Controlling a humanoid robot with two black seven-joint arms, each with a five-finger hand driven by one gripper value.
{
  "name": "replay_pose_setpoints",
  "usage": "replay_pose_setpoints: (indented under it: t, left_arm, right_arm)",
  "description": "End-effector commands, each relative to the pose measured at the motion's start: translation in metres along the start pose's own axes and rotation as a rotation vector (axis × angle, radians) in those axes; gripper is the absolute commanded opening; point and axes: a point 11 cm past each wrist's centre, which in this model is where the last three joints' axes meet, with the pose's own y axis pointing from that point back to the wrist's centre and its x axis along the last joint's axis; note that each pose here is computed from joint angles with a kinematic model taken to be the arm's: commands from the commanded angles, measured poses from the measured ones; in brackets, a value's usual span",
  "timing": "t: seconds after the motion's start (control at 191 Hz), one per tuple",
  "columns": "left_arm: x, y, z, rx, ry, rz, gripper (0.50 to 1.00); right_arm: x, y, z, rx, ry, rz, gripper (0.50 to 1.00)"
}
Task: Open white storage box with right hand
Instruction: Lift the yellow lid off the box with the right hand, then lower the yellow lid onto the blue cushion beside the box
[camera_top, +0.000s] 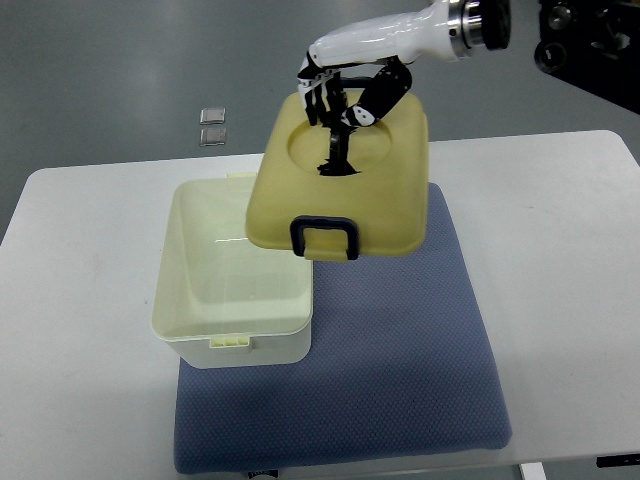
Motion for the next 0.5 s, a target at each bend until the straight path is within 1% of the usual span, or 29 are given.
replay_pose_setpoints:
  t: [0.0,0.063,0.168,0.299,0.399,0.493]
  left_arm:
    - [0.0,0.0,0.0,0.0,0.001,-0.002,1.0]
    - [-0.001,0.0,0.0,0.0,0.001,-0.004,1.0]
    - [-0.001,0.0,0.0,0.0,-0.003,-0.003,1.0]
    - [-0.001,0.0,0.0,0.0,-0.004,-0.003,1.0]
    - [0.0,0.0,0.0,0.0,-0.001,0.0,1.0]
    - [0.0,0.0,0.0,0.001,0.002,-0.001,1.0]
  right_arm:
    - [-0.014,0.033,0.035,-0.109,-0.017,-0.071,0.5]
    - [-0.03,0.051,0.055,-0.164,-0.03,-0.104,0.5]
    - [-0.055,0.06,0.072,-0.187,-0.076,-0.133,0.5]
    - [-0.089,0.055,0.086,-0.207,-0.111,-0.171,0.5]
    - [-0.112,0.046,0.09,-0.21,-0.097,-0.194,0.5]
    - [-0.124,0.028,0.084,-0.185,-0.062,-0.194,0.5]
